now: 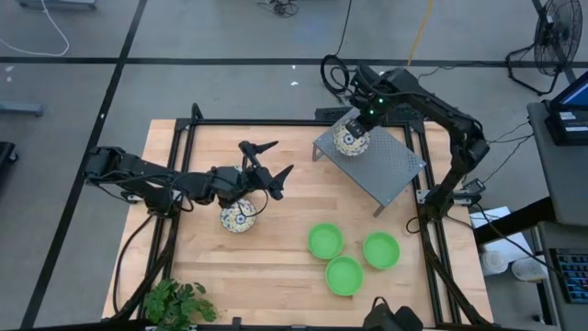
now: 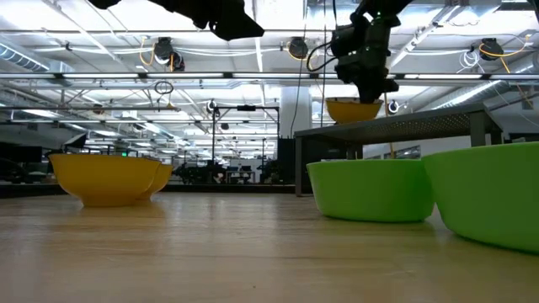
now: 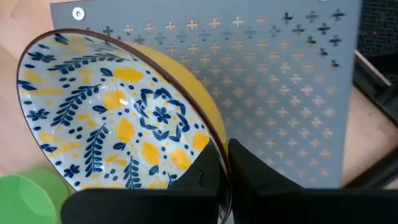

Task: Pick & Place Mini bowls
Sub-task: Put the top yellow bowl on the shelf, then stack the top yellow bowl on the yellow bowl on the shelf

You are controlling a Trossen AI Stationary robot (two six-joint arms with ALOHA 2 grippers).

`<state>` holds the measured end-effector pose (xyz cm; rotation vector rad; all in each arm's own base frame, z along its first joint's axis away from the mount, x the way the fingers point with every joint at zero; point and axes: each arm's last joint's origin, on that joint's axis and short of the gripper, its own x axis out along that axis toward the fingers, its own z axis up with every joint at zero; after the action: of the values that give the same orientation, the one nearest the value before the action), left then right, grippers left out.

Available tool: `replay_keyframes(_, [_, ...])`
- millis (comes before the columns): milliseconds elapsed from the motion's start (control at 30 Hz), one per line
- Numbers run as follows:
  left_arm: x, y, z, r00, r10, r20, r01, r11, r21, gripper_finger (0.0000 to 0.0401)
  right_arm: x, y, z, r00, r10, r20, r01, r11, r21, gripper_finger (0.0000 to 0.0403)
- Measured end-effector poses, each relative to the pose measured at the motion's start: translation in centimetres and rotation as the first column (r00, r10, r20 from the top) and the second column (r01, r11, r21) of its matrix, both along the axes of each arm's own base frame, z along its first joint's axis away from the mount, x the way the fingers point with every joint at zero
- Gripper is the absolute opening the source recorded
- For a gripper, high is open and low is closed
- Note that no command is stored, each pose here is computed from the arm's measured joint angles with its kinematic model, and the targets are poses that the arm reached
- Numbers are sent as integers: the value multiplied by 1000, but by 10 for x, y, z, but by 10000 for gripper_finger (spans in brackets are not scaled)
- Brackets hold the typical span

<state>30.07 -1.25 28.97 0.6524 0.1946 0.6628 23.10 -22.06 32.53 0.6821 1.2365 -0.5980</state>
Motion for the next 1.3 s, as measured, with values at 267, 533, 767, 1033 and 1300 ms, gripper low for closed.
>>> replay_keyframes(267, [0,0,0,1000,0,0,0,1000,0,390,2,-2,-4,1000,9,17,-8,1000,-15,10])
replay_keyframes(533, [0,0,0,1000,0,0,0,1000,0,390,4,-3,-4,999,5,35,-4,999,-35,51])
replay_keyframes(767, [0,0,0,1000,1,0,-1,1000,0,390,5,-3,-4,999,2,37,0,999,-36,72])
replay_keyframes(1033, [0,0,0,1000,1,0,-1,1000,0,390,3,-5,-4,999,-22,-31,18,994,-105,88])
replay_keyframes(1300, [0,0,0,1000,1,-1,-1,1000,1,390,-4,0,8,1000,-22,-18,19,987,-158,106])
